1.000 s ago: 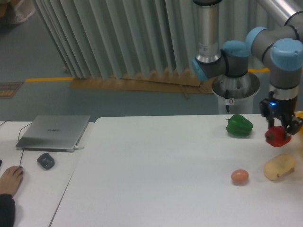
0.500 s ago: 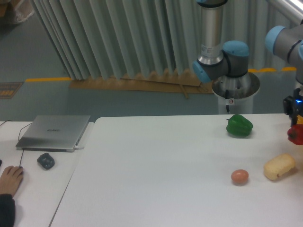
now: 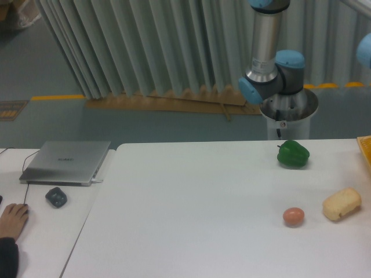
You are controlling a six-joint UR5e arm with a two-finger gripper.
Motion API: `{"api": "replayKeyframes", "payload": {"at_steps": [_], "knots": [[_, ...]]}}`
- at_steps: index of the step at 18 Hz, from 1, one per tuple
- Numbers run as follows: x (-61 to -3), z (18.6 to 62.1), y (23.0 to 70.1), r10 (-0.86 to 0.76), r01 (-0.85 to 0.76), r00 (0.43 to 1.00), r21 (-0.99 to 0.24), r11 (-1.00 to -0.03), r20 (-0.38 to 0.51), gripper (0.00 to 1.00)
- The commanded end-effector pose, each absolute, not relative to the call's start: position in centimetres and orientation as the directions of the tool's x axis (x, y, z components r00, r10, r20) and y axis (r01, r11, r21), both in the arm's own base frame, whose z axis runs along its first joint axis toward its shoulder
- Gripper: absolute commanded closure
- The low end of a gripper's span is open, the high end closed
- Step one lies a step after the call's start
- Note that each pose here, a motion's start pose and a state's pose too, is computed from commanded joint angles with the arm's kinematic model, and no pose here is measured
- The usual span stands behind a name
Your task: Place the red peppers in a basket
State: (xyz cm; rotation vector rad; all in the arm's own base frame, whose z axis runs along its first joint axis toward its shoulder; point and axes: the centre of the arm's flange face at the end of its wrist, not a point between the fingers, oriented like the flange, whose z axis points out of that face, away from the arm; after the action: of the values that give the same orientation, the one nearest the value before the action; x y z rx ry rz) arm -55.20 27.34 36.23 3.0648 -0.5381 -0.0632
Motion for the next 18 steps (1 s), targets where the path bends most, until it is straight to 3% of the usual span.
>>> {"api": "replayKeyframes", "payload": {"at_steps": [7,8,9,18], "knots": [[-57.6,35.4,27.4,-0.357,-0.355,0.932,0.038,-0.934,-0.058,0.68],[-57.5,35.1,27.5,-0.359,-0.358,0.932,0.036,-0.933,-0.056,0.27],[-57.4,35.0,27.5,-0.358,-0.357,0.932,0.036,-0.934,-0.054,0.0],[-56.8,35.9,28.6,-0.362,-0.361,0.93,0.032,-0.932,-0.067,0.0]]}}
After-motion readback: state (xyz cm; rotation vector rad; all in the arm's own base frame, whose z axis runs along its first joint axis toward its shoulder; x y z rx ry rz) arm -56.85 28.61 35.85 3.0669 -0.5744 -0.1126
